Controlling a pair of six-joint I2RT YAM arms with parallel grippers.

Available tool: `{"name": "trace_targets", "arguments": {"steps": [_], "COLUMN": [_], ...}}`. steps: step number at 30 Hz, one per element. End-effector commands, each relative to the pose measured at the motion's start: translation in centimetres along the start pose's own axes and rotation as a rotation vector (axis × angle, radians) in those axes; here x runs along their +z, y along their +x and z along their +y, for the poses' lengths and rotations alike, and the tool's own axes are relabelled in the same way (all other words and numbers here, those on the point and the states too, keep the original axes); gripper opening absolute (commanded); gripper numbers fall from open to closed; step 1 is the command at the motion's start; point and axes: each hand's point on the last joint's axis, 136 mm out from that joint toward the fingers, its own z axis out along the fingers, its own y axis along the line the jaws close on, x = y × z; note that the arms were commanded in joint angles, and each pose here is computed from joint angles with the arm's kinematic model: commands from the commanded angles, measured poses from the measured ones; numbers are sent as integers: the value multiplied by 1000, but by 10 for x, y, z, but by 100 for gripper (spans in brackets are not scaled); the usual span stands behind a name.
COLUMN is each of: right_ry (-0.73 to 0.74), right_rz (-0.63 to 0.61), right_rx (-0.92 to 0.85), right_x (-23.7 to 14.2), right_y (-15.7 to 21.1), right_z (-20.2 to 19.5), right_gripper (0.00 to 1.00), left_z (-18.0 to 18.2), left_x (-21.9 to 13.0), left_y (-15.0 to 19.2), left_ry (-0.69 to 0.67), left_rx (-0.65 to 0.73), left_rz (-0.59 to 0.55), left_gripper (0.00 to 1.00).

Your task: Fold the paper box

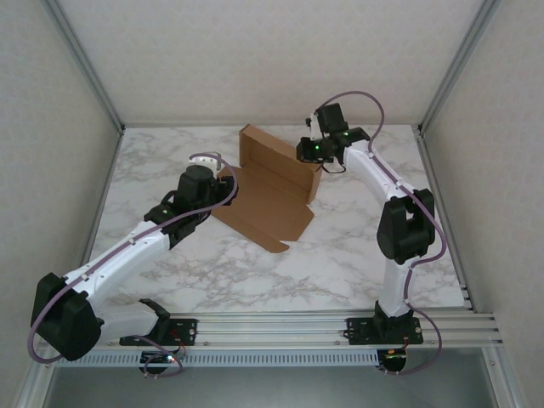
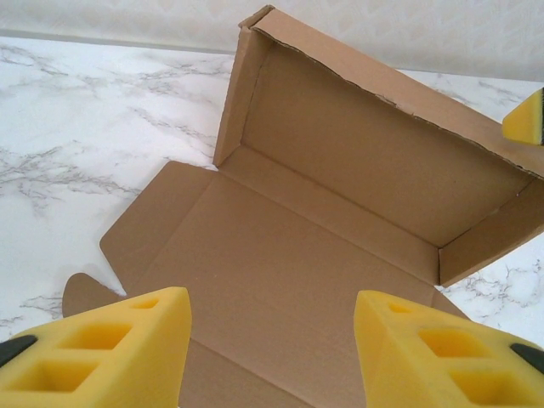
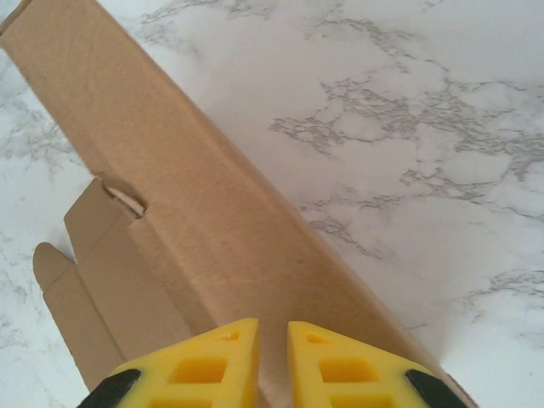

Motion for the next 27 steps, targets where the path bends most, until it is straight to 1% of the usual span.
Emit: {"name": "trace_targets", "arguments": {"steps": [1, 11, 17, 20, 24, 27], "right_ry": [28, 127, 172, 177, 109, 48], "right_rz": [-4, 62, 74, 103, 155, 190], "right_rx": [24, 38, 142, 180, 246, 180], "right_x": [-2, 22, 33, 42, 60, 62], "right_y": [-5, 7, 9, 22, 61, 103], "right_z": [-9, -39, -78, -89, -77, -31], "right_gripper": [15, 14, 14, 14, 15, 16], "left_z": [0, -1, 1, 5, 11, 16], "left_x": [-5, -8, -14, -19, -31, -55], "left_y": [-2, -4, -9, -16, -30, -54], "left_ry": [-3, -2, -12, -29, -58, -70], "left_rx": [21, 24, 15, 8, -5, -44], "left_rz": [-22, -32, -57, -88, -143, -233], "left_gripper": [54, 54, 54, 54, 54, 54]}}
